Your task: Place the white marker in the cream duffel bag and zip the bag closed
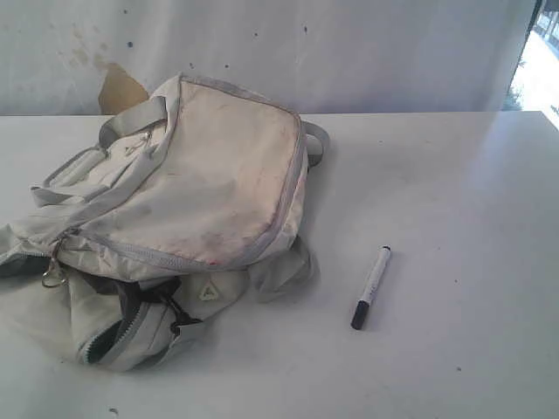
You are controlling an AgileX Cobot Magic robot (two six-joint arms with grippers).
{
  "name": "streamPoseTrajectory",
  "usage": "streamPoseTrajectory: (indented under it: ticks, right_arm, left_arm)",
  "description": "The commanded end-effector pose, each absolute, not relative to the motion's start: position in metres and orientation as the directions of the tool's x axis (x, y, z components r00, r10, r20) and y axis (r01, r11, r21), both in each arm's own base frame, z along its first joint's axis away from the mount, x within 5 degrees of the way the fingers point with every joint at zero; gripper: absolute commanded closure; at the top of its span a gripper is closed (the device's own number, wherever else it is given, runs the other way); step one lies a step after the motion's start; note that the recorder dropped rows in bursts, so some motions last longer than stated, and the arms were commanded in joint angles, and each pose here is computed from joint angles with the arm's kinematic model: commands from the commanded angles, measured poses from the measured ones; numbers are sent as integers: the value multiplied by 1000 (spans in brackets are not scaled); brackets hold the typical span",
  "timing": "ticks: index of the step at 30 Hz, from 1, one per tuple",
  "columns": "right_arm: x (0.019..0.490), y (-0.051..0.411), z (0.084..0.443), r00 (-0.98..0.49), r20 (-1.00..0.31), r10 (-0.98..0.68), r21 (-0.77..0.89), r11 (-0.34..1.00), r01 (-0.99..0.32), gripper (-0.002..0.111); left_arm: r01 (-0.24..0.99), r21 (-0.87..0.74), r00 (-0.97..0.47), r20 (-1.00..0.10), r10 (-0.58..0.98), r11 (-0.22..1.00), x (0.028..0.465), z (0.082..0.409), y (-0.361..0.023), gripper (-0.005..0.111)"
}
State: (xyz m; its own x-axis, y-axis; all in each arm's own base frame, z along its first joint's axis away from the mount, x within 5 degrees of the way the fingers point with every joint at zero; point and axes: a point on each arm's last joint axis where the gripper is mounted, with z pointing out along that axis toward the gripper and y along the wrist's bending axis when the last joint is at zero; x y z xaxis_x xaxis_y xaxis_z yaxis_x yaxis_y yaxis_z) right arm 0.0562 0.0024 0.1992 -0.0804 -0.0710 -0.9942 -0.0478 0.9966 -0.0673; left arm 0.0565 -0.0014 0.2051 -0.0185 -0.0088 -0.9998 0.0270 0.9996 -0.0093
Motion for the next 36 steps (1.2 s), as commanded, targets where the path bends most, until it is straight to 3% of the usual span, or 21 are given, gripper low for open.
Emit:
streamPoseTrajectory:
  ticks: [1,12,17,20,28,36]
  right_arm:
    - [56,2,198,-80,-994,-71,-67,997,-41,108]
    - [56,2,198,-80,-994,-71,-67,997,-41,108]
    - [56,2,209,48,-997,-66,-67,997,-32,108]
    - [56,2,218,143,-989,-31,-35,999,-29,108]
    - [43,2,266,189,-981,45,37,998,-42,108]
    - [32,1,325,0,-999,35,35,999,-37,108]
  left_arm:
    - [28,-17,-18,-1000,-16,999,56,204,-1,107]
    - [28,-17,-18,-1000,-16,999,56,204,-1,107]
    - [32,-32,46,-998,-34,999,56,210,-2,107]
    - [49,-142,114,-983,-147,989,56,217,-2,107]
    - [45,-193,106,-975,-196,980,36,278,0,107]
    - [-18,-111,10,-994,-111,994,-8,334,5,107]
